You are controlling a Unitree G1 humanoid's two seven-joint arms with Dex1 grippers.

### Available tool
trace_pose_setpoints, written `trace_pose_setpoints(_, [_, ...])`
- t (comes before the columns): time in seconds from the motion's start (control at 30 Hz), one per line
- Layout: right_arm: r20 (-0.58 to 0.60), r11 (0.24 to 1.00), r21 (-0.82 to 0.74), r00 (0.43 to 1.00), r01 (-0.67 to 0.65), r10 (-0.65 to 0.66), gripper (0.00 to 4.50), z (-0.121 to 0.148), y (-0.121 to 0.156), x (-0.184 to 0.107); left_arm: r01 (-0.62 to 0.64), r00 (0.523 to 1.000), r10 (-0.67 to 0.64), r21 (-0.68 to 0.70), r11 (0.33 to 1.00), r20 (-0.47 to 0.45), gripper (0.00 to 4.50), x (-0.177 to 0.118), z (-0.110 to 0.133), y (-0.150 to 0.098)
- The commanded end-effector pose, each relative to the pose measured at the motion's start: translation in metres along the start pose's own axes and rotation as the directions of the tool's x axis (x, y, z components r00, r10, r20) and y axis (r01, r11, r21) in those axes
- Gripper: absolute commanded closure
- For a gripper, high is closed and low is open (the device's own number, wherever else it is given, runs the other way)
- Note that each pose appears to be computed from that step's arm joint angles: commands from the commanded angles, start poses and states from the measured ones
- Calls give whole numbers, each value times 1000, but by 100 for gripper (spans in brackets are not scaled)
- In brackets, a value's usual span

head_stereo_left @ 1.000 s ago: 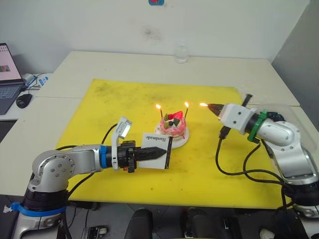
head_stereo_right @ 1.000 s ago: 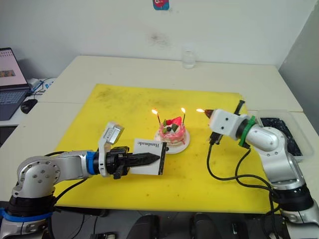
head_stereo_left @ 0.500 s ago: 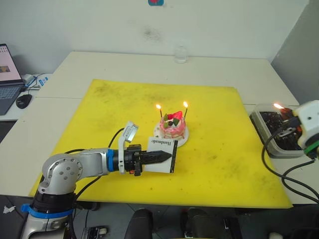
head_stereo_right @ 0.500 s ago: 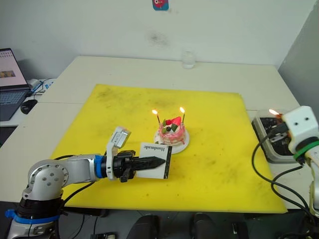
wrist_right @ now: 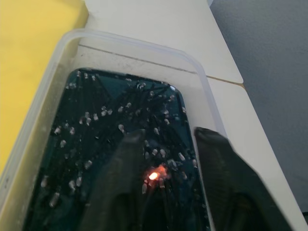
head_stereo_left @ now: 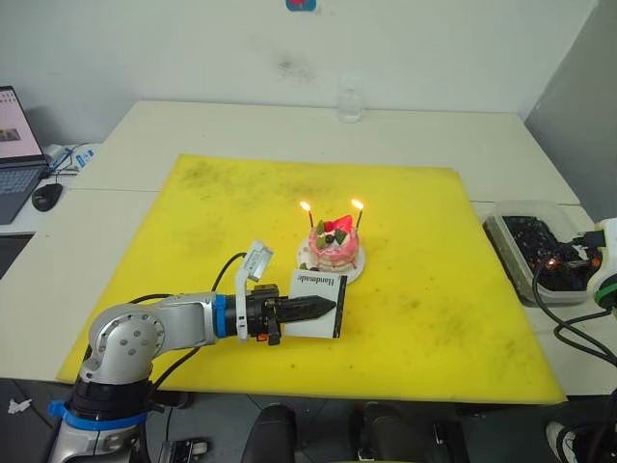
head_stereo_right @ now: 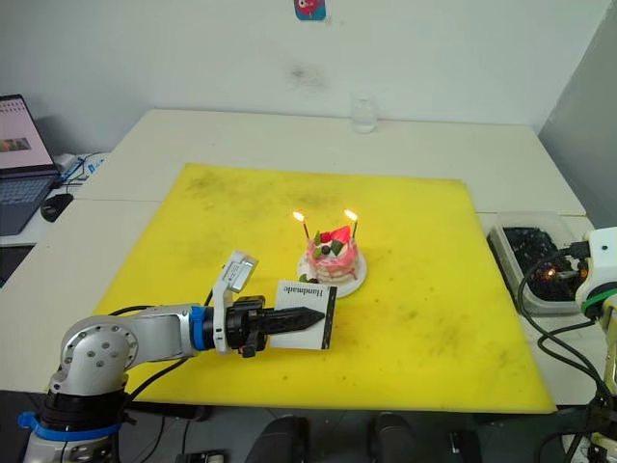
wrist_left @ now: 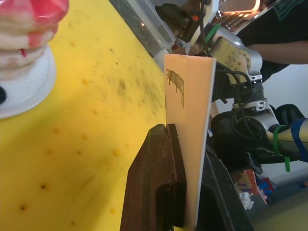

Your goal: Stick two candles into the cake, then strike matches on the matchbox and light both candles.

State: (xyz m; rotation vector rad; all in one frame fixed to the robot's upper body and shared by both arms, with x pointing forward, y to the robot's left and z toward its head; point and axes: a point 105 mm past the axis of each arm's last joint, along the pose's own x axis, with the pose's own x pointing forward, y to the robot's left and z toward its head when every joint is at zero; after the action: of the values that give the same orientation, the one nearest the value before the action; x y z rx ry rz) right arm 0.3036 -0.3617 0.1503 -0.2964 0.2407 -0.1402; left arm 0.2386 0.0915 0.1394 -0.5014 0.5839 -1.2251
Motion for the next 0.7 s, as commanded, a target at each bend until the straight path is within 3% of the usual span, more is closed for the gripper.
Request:
trace_pose_setpoints(0.03, [64, 999, -17, 997, 44, -43, 140, 17, -9, -11, -2, 1000, 1, 30, 1000, 10, 450, -2, 3, -5])
trace_pose_setpoints(0.17, [124, 997, -74, 992, 24, -15, 3, 29, -1, -23, -28, 1000, 28, 18, 999, 3, 450, -2, 1, -1])
trace_pose_setpoints(0.3, [243, 973, -211, 959, -92, 144, 3, 60, 26, -44, -64, 998, 63, -28, 998, -30, 450, -3, -4, 3])
trace_pose_setpoints(0.43, [271, 934, -263, 910, -243, 313, 3, 71, 56, -60, -135, 988, 129, -69, 988, -82, 450, -5, -11, 14])
trace_pose_setpoints(0.5, [221, 864, -270, 846, -426, 486, 3, 68, 85, -74, -162, 982, 153, -87, 983, -108, 450, -4, -13, 18])
trace_pose_setpoints(0.57, [147, 751, -259, 744, -607, 652, 3, 60, 116, -94, -194, 974, 180, -101, 976, -134, 450, -2, -15, 24])
trace_pose_setpoints(0.7, [58, 614, -242, 621, -751, 782, 3, 50, 149, -115, -207, 968, 184, -126, 970, -171, 450, 4, -20, 28])
